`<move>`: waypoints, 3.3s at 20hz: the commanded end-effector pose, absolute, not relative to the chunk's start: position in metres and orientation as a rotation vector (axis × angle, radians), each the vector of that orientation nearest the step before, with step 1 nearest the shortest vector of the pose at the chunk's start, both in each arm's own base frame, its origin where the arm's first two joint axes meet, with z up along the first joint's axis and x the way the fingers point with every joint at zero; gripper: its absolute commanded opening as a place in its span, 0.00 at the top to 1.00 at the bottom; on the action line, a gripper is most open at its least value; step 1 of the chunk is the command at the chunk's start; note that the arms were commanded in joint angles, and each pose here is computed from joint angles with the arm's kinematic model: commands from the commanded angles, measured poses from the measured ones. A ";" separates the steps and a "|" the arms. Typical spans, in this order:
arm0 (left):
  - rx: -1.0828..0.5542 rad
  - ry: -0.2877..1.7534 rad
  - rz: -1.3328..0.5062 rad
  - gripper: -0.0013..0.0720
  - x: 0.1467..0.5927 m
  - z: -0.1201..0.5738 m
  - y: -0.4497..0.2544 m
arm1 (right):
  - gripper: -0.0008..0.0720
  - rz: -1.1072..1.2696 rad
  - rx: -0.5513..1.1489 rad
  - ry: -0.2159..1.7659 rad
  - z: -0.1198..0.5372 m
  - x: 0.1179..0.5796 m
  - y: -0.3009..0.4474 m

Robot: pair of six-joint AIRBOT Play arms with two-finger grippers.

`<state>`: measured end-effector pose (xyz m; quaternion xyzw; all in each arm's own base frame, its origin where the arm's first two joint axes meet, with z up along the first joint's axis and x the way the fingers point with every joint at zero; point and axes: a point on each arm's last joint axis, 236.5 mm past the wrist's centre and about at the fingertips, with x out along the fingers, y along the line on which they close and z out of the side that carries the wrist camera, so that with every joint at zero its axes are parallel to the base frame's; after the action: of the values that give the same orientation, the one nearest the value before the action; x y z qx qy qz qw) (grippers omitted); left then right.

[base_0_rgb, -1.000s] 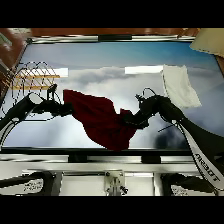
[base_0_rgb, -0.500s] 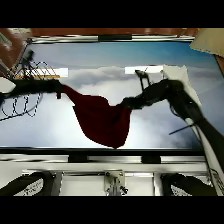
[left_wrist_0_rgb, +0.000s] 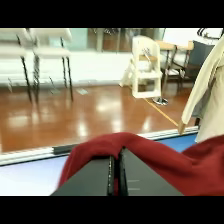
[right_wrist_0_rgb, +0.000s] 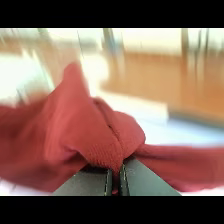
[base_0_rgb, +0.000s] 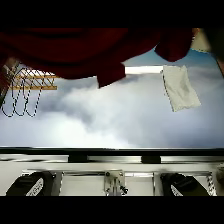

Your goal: Fold the shirts.

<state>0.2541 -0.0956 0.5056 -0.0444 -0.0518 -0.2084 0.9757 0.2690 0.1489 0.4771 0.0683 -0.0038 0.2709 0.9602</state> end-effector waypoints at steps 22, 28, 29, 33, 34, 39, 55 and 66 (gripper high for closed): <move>-0.304 0.934 -0.121 0.94 0.394 -0.002 -0.058 | 0.85 0.343 0.037 0.578 0.092 0.544 0.217; -0.298 1.066 -0.120 0.12 0.386 -0.037 -0.059 | 0.29 0.332 0.084 0.749 0.050 0.527 0.219; -0.234 1.129 -0.127 0.02 0.376 -0.034 -0.050 | 0.29 0.331 0.061 0.762 0.056 0.522 0.215; 0.197 1.419 -0.019 0.02 0.325 -0.001 0.043 | 0.29 0.193 -0.035 0.955 0.058 0.485 0.133; 0.250 1.480 -0.069 0.02 0.311 0.001 0.048 | 0.29 0.146 -0.011 1.077 0.046 0.465 0.106; 0.117 1.526 -0.234 0.02 0.284 -0.041 -0.006 | 0.29 0.235 0.085 1.590 -0.001 0.352 0.057; 0.010 1.514 -0.227 0.63 0.279 -0.106 -0.042 | 0.29 0.212 0.241 1.620 -0.012 0.335 0.034; 0.036 1.523 -0.257 0.94 0.271 -0.066 -0.042 | 0.12 0.168 0.563 1.639 -0.097 0.319 0.077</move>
<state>0.2779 -0.0415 -0.0740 0.0166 0.6820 -0.1136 0.7223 0.3121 0.0576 -0.0849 0.2189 0.7298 0.0640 0.6445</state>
